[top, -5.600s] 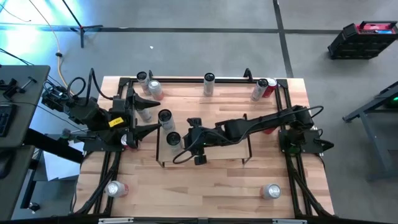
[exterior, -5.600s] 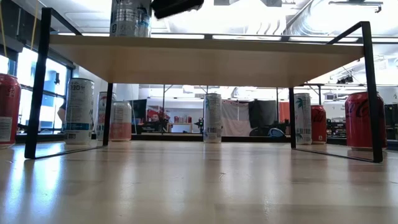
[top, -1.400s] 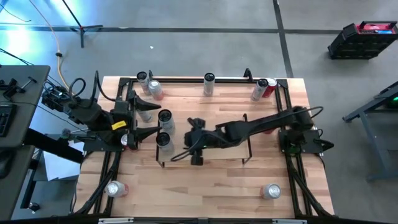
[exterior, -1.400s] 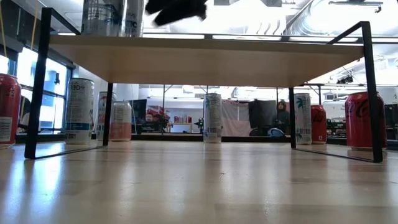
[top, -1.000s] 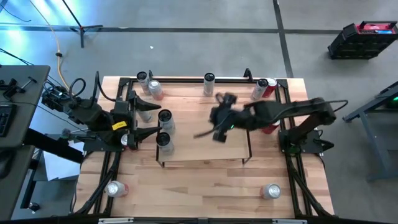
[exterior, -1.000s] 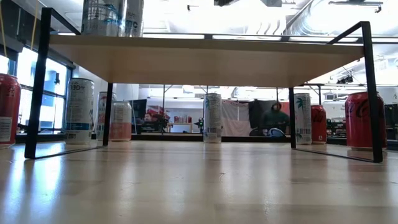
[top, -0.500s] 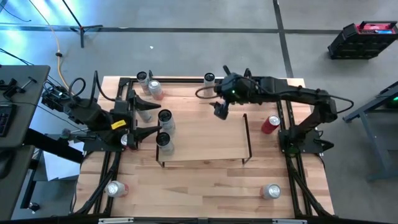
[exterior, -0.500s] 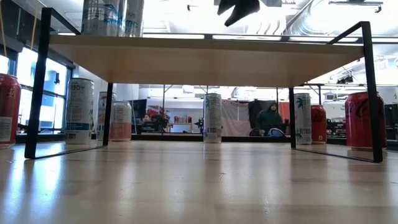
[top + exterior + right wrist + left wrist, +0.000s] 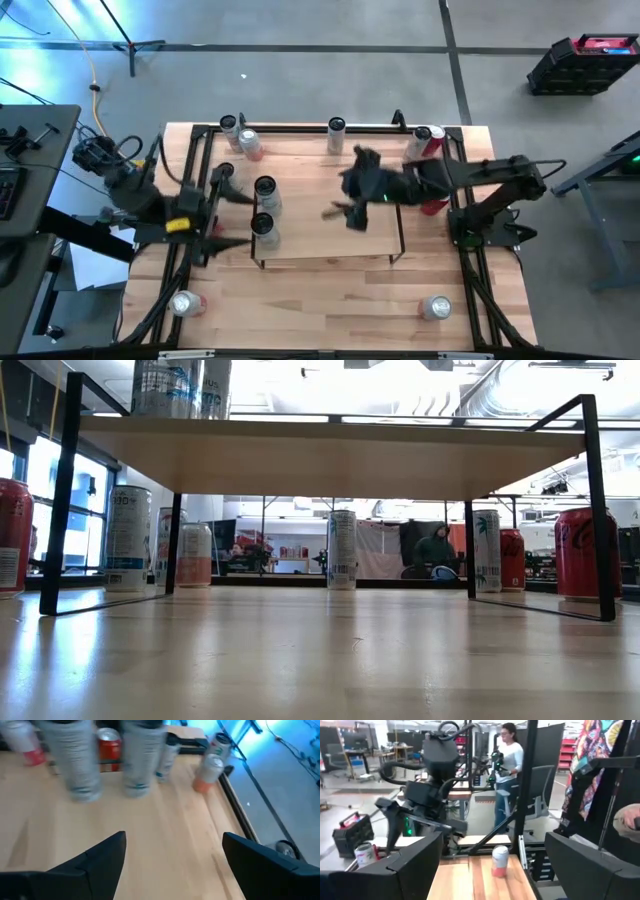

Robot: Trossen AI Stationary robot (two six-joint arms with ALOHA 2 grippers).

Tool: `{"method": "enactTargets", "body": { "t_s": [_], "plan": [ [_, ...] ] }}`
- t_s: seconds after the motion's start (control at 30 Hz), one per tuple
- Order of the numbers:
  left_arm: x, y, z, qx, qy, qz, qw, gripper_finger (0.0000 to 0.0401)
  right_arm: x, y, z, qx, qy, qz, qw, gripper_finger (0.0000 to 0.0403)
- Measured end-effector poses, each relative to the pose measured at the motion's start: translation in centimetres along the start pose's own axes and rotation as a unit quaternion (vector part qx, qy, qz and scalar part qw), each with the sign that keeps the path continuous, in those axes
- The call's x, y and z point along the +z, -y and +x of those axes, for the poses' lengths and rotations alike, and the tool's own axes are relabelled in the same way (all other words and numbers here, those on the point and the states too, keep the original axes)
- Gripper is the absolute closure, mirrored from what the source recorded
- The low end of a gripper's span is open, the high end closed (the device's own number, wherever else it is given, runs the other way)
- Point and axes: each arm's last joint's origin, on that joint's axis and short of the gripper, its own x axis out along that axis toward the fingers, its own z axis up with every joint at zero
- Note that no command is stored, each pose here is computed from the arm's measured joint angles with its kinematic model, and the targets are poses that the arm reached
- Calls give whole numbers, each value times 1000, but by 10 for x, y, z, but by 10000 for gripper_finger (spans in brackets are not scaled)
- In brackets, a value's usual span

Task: Place canned beverage on shelf
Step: Put the bottom white blue soda can aligned with the other white blue soda can on the shelf

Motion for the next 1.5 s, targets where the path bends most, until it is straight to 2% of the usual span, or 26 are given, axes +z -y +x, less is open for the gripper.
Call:
{"method": "enactTargets", "body": {
  "t_s": [0.1, 0.3, 0.53, 0.67, 0.87, 1.03, 1.2, 1.37, 1.5],
  "plan": [
    [-6, 19, 2, 18, -7, 12, 1000, 62, -1, -23, -12, -2, 20, -6, 1000, 86],
    [-29, 60, 7, 55, -46, 16, 997, 66, -8, -75, -14, -1, 38, -28, 999, 86],
    [-52, 112, -8, 10, -67, -12, 998, 66, -17, -125, 13, 11, 48, -44, 998, 86],
    [-75, 138, -16, 32, -88, 9, 996, 66, -20, -151, 22, 22, 74, -48, 996, 87],
    [-114, 162, -23, 92, -94, -4, 991, 66, -30, -178, 21, 20, 85, -35, 996, 87],
    [-150, 171, -17, 125, -118, 10, 985, 66, -35, -193, 23, 18, 97, -20, 995, 87],
    [-173, 169, -6, 164, -135, 0, 977, 66, -39, -210, 52, 3, 117, -38, 992, 87],
    [-189, 149, -5, 212, -174, -30, 961, 66, -43, -213, 95, 34, 112, -21, 993, 87],
    [-201, 130, -16, 236, -166, -50, 956, 66, -39, -206, 110, 4, 126, 4, 992, 87]
  ]
}}
